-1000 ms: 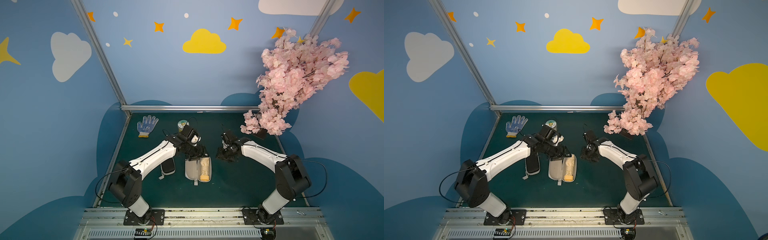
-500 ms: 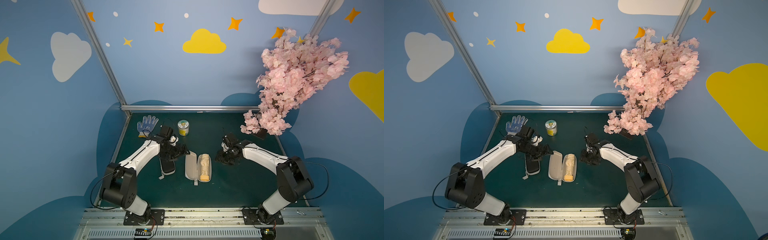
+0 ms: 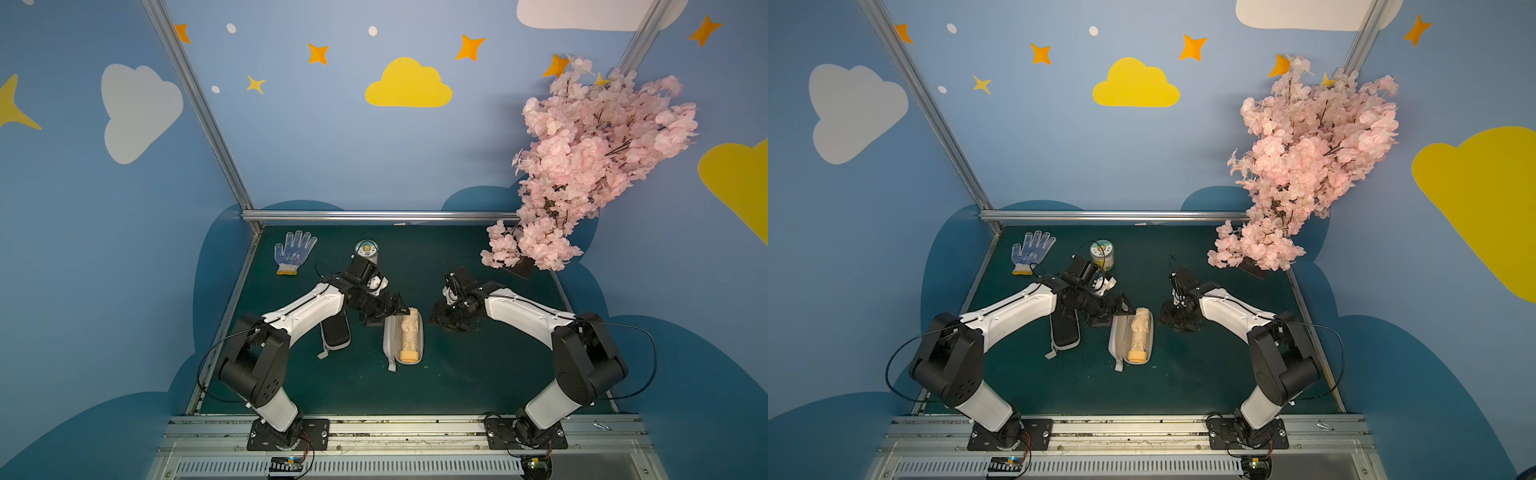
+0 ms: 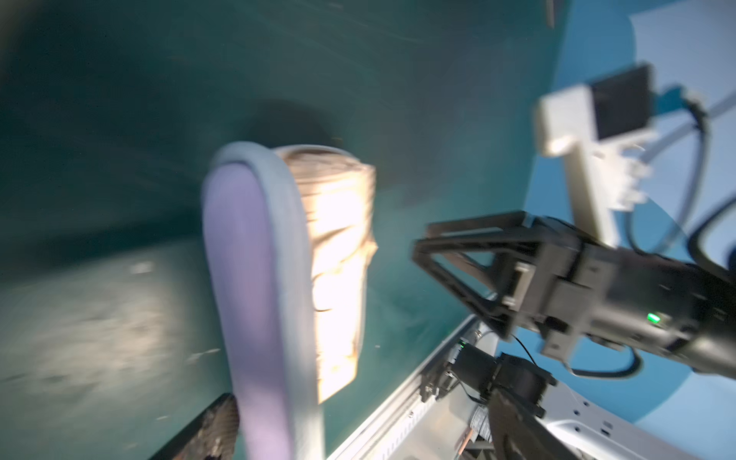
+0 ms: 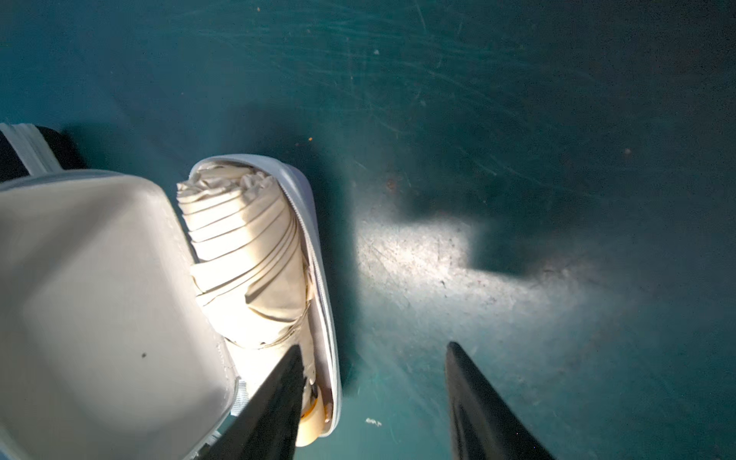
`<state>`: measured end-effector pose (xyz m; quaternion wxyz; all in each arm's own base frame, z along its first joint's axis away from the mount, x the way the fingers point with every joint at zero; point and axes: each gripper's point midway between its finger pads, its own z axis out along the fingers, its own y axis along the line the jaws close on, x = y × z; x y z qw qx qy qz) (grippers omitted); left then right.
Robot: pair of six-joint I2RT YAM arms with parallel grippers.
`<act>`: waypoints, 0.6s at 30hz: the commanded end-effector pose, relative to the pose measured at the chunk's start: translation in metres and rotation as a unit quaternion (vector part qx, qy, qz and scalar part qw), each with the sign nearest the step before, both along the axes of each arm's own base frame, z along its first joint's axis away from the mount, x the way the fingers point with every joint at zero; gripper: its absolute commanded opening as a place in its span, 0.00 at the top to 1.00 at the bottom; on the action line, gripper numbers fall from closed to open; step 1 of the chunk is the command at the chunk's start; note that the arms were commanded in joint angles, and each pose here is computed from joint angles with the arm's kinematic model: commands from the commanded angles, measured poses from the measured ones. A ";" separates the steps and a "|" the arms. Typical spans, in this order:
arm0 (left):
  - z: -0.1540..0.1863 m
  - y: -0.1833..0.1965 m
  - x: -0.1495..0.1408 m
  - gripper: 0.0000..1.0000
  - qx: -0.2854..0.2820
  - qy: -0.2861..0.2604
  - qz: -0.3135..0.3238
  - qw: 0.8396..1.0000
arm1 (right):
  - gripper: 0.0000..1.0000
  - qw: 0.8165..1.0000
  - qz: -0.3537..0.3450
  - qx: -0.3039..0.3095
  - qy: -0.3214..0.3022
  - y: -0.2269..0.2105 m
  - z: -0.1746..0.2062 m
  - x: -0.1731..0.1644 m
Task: Put umbrellas into zippered umbrella sleeves
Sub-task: Close the umbrella sleeve at the center of the board.
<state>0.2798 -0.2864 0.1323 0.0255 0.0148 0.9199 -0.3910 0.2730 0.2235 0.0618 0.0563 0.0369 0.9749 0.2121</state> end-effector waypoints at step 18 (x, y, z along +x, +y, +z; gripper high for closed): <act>-0.053 -0.058 -0.014 0.34 -0.006 0.034 -0.020 0.999 | 0.58 0.997 0.009 0.073 -0.001 0.007 0.014 -0.009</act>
